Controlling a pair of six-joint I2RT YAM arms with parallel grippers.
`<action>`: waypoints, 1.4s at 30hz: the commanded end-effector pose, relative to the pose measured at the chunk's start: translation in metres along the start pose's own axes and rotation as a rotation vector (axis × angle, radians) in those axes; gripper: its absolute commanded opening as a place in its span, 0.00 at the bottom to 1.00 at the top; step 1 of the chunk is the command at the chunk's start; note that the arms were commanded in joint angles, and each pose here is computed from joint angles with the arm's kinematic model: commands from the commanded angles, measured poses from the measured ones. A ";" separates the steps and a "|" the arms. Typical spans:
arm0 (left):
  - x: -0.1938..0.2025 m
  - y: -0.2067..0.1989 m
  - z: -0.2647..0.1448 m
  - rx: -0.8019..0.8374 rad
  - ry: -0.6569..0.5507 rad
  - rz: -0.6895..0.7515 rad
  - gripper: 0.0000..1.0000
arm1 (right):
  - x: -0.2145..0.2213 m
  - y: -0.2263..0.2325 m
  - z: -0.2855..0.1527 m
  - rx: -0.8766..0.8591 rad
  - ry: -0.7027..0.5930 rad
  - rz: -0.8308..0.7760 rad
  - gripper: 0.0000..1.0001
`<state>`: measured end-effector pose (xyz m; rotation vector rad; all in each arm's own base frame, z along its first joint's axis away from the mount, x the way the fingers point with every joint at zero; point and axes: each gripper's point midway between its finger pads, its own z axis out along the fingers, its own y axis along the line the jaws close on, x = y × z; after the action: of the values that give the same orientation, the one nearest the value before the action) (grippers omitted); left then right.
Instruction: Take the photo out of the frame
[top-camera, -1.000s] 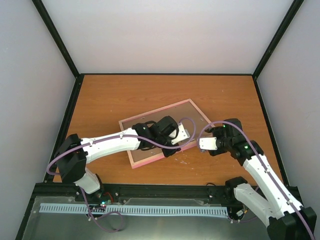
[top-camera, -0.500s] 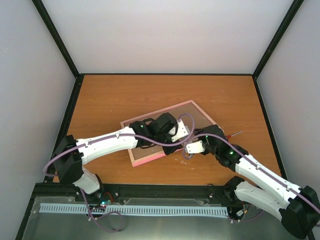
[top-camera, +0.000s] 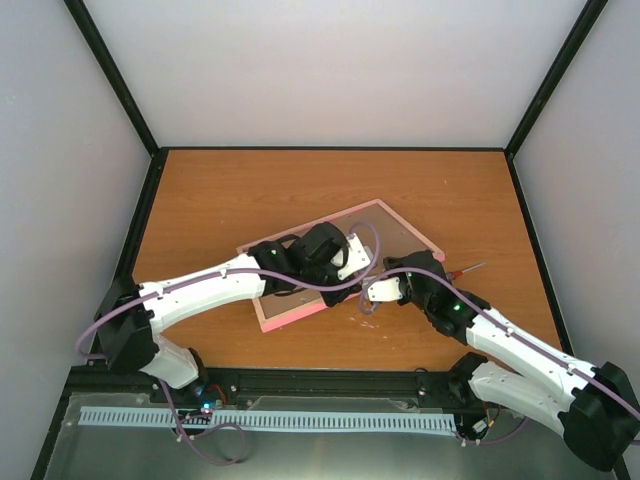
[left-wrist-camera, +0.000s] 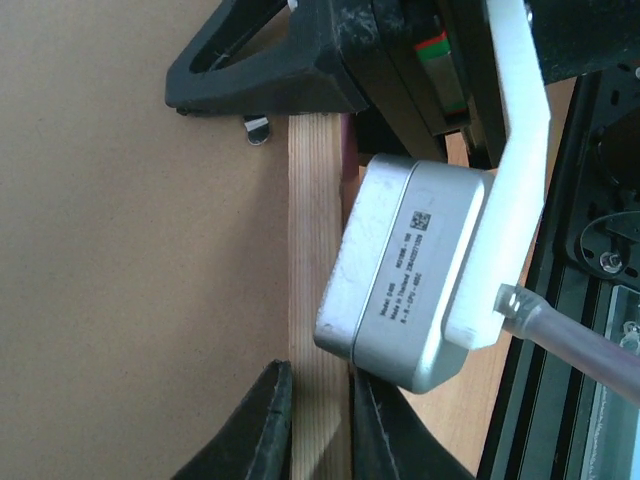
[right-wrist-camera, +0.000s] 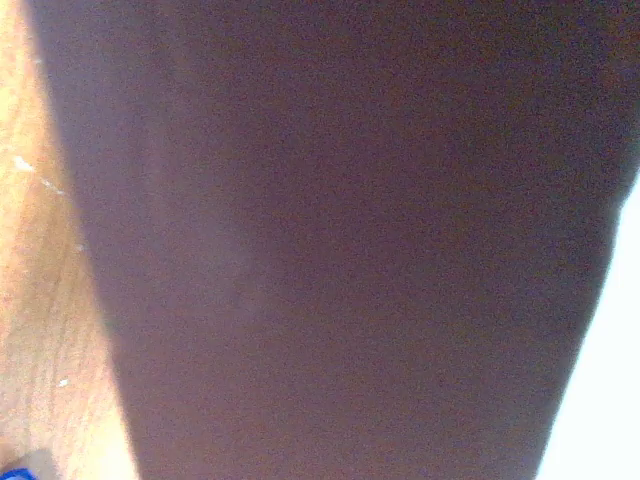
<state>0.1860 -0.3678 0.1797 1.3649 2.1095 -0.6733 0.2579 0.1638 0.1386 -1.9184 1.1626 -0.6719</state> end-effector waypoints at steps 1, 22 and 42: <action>-0.061 -0.001 -0.042 -0.046 -0.236 0.062 0.02 | 0.001 -0.007 -0.001 -0.001 0.017 0.008 0.16; -0.108 0.027 -0.273 -0.451 -0.684 -0.082 0.77 | -0.023 -0.116 -0.049 -0.228 -0.051 0.441 0.03; -0.078 0.020 -0.279 -0.406 -0.717 -0.130 0.77 | -0.028 -0.230 -0.083 -0.251 -0.124 0.915 0.03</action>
<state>0.1883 -0.2320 0.4313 0.6572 1.6318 -0.5994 0.2818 0.2100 0.2996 -1.6296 1.9907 -0.0697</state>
